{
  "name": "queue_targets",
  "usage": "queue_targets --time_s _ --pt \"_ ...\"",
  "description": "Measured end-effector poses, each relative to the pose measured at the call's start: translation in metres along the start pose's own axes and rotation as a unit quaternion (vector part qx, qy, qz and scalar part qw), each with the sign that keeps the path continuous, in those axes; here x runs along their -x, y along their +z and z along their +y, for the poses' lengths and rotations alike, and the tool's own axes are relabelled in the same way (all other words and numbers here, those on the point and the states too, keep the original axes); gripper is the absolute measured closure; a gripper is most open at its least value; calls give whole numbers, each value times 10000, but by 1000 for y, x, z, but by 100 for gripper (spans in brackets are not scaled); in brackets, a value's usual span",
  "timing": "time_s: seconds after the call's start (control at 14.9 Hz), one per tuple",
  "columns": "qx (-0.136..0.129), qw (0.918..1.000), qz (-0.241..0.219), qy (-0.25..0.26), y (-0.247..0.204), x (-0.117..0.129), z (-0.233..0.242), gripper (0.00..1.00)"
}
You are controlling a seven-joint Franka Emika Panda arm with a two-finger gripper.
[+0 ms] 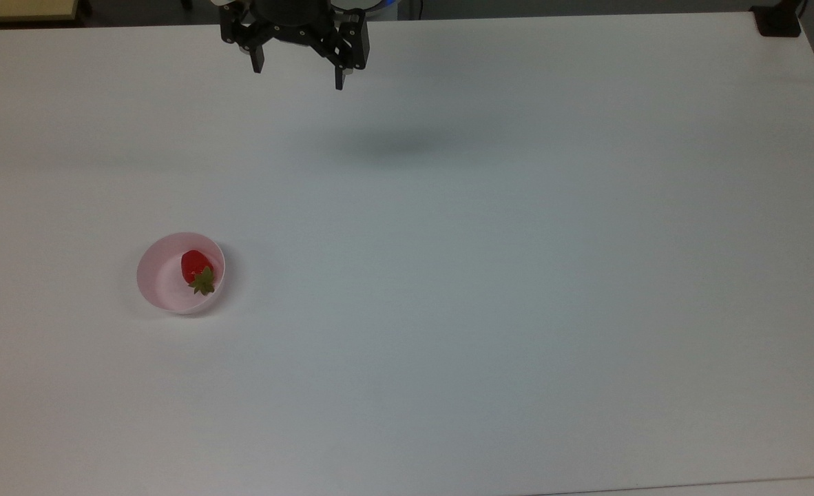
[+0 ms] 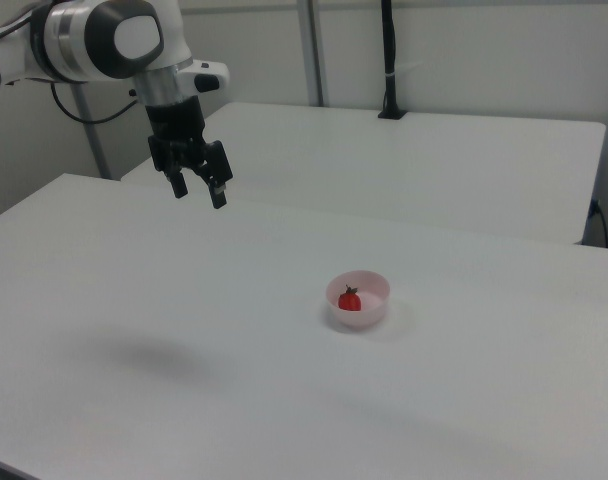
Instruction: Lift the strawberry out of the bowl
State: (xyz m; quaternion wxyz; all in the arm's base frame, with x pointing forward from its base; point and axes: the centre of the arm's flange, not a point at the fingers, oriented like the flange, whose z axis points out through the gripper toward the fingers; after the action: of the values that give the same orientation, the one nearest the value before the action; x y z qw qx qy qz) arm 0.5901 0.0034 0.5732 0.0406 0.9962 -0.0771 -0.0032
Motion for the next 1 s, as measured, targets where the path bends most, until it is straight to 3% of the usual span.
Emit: queue_targets --time_s 0.67,1.0 --pt "3 10000 -17 9 2 0 2 0" --pt "2 9993 -19 -375 3 -2 7 0"
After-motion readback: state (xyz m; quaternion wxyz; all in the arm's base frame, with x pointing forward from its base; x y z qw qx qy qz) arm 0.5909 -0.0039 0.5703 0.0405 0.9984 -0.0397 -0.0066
